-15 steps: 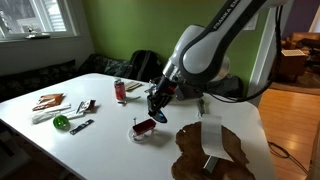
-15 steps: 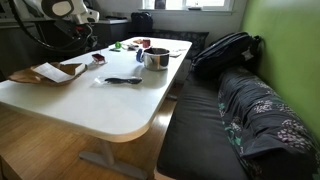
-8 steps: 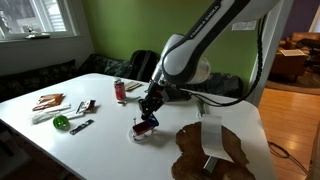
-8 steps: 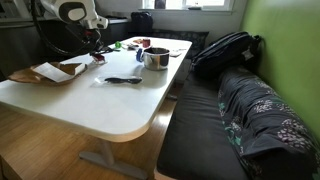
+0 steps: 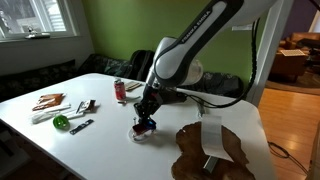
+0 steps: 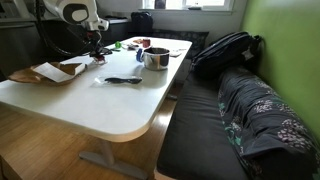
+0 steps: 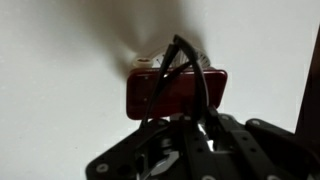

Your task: Put the glasses on the bowl

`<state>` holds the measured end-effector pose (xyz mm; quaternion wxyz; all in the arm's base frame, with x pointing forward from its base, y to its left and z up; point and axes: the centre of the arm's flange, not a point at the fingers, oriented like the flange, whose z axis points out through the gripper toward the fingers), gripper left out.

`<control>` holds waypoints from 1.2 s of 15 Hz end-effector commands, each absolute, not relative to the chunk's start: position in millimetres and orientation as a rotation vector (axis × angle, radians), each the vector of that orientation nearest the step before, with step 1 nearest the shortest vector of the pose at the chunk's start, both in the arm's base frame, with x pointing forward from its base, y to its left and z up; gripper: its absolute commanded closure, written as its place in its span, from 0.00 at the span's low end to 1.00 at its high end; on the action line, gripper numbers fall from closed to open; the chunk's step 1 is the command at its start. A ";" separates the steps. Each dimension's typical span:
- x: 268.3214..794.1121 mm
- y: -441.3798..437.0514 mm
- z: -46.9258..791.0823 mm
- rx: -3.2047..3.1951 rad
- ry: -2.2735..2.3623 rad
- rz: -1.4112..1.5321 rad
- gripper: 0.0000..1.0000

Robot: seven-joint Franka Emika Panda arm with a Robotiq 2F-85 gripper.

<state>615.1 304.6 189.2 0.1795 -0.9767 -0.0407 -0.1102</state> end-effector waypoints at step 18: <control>591.2 365.0 288.0 -2.514 -0.324 -0.536 0.00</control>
